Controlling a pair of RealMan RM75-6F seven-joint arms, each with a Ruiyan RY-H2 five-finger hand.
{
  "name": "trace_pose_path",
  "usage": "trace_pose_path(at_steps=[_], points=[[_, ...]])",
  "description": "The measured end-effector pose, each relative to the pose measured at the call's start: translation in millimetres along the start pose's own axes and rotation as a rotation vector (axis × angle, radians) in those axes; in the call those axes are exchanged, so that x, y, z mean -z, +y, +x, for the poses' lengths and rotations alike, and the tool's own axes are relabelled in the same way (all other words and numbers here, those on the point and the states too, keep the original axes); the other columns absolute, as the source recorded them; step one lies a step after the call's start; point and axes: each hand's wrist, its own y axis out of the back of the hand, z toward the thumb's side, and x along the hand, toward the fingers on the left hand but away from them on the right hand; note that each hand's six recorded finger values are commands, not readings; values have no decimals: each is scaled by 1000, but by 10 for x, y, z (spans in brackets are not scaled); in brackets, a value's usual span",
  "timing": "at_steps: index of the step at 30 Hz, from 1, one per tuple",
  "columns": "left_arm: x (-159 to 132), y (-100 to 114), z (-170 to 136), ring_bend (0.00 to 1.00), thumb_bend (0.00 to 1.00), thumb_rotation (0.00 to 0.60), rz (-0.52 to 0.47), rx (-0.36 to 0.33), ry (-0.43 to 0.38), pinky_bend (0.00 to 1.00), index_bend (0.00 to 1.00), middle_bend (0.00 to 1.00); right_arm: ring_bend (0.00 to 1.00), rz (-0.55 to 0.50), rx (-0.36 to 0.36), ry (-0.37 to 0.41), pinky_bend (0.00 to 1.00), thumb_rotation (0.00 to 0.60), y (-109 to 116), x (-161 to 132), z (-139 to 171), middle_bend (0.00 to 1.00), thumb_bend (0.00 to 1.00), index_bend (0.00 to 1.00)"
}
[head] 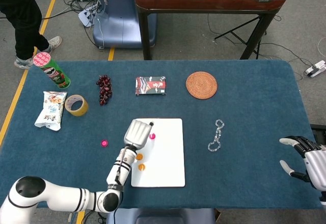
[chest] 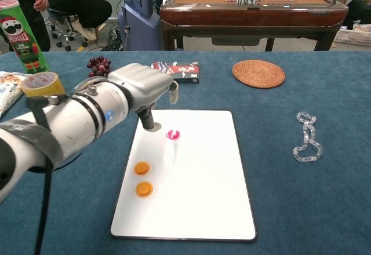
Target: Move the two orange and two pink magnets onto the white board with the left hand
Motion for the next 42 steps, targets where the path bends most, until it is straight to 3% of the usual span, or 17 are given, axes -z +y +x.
trace_pose_path(at_steps=[16, 42], points=[[920, -208, -537, 1000, 314, 600, -30, 53, 108, 1000, 428, 1000, 228, 28, -32, 7, 329, 600, -114, -72, -43, 287, 261, 293], [1301, -785, -651, 1000, 314, 600, -36, 128, 159, 1000, 458, 1000, 228, 36, -41, 2, 329, 600, -144, -75, -56, 287, 262, 293]])
